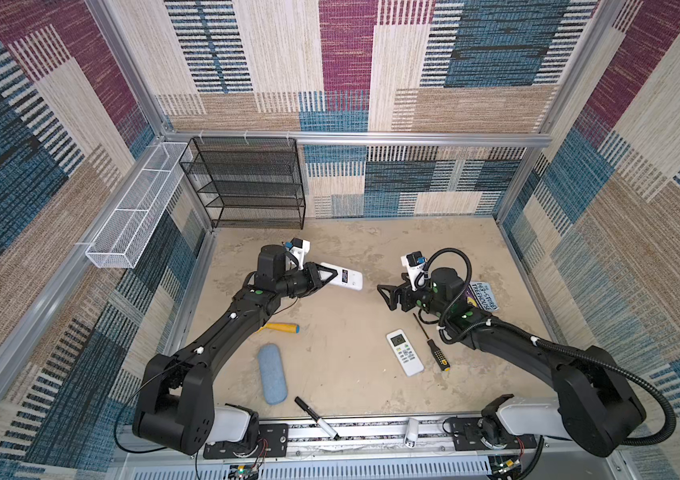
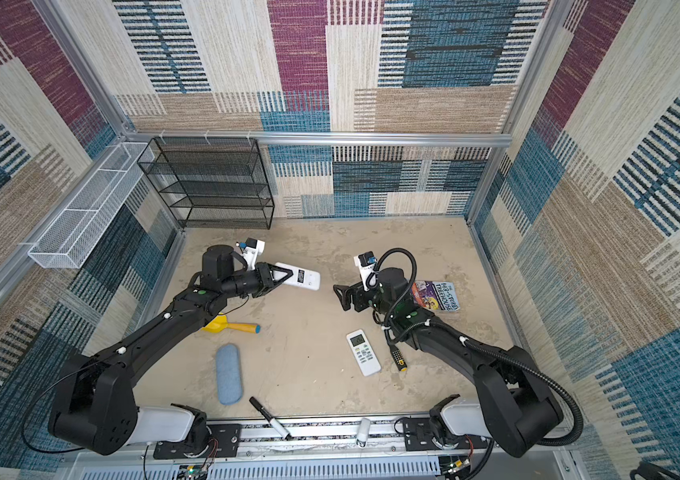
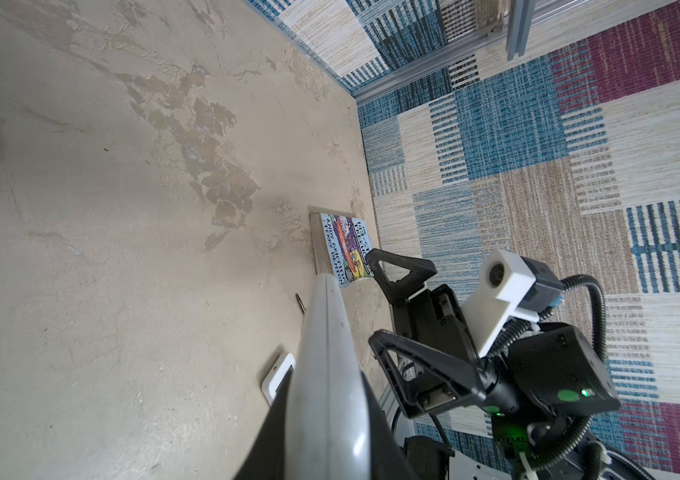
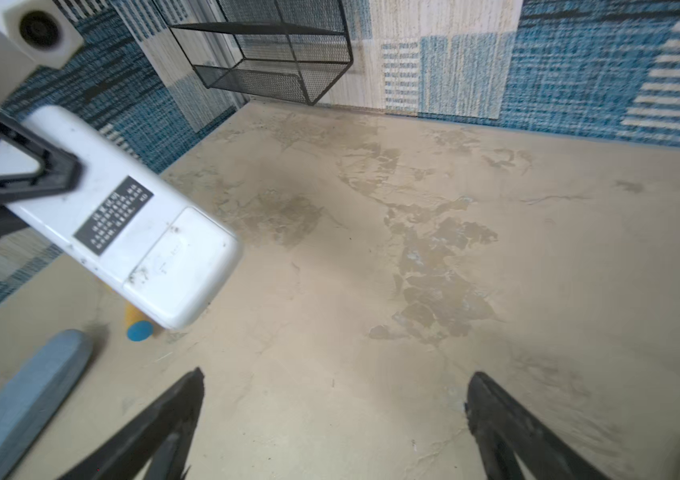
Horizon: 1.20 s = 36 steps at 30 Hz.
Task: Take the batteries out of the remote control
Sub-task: 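Hold the remote in the left gripper while the right gripper grasps its other end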
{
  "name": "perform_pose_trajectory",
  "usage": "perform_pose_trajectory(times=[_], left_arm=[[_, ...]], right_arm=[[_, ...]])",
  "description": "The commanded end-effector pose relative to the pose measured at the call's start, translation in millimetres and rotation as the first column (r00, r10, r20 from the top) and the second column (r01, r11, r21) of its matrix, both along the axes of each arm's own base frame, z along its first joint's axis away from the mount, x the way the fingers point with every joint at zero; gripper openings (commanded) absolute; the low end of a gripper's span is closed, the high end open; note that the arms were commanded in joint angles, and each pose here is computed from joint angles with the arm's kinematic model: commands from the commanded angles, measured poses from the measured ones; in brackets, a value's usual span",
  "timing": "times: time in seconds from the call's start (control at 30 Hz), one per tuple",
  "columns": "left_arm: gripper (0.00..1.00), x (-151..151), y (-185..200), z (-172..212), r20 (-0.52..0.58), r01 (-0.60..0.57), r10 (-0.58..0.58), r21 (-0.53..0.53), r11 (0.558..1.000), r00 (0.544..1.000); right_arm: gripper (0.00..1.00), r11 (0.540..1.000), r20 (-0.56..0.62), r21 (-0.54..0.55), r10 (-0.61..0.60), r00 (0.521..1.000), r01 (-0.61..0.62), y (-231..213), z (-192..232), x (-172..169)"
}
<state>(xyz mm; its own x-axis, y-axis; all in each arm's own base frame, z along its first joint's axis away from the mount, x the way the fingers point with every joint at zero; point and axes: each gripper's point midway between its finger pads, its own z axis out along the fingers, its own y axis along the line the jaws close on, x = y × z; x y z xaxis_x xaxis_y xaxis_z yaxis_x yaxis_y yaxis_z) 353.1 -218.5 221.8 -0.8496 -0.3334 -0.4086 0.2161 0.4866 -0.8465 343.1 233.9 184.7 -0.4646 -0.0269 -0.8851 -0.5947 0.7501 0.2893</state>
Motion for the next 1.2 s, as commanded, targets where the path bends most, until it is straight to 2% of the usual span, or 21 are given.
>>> perform_pose_trajectory(times=[0.0,0.13,0.3,0.47,0.6,0.93,1.17], left_arm=[[0.18,2.1,-5.1,26.4,0.082,0.027,-0.019,-0.088,0.996,0.996],[0.18,-0.1,-7.8,39.5,0.117,0.045,-0.028,-0.153,0.987,0.993],[0.18,-3.4,-7.5,49.6,0.136,0.052,-0.028,-0.175,0.983,0.99],[0.18,-3.4,-3.4,53.0,0.119,0.02,0.002,-0.189,0.982,0.993],[0.18,-2.9,-2.3,52.2,0.111,0.007,0.019,-0.225,0.974,0.994],[0.18,-4.7,-4.7,46.0,0.089,0.023,-0.001,-0.256,0.966,0.996],[0.18,-3.9,-4.1,47.9,0.094,0.018,0.007,-0.26,0.966,0.996]], right_arm=[[0.99,0.981,-0.181,0.126,0.166,0.969,-0.145,24.0,5.5,-23.3],[1.0,0.967,-0.227,0.205,0.196,0.954,-0.15,32.3,29.9,-15.7],[0.97,0.943,-0.251,0.304,0.218,0.943,-0.137,38.7,58.9,-7.2],[0.91,0.918,-0.353,0.377,0.267,0.897,-0.125,42.7,58.1,3.9],[0.91,0.895,-0.35,0.417,0.318,0.881,-0.158,46.9,58.5,7.8],[0.89,0.9,-0.296,0.394,0.316,0.901,-0.186,49.9,64.3,17.2],[0.81,0.896,-0.283,0.39,0.338,0.897,-0.215,54.0,65.2,16.7]])
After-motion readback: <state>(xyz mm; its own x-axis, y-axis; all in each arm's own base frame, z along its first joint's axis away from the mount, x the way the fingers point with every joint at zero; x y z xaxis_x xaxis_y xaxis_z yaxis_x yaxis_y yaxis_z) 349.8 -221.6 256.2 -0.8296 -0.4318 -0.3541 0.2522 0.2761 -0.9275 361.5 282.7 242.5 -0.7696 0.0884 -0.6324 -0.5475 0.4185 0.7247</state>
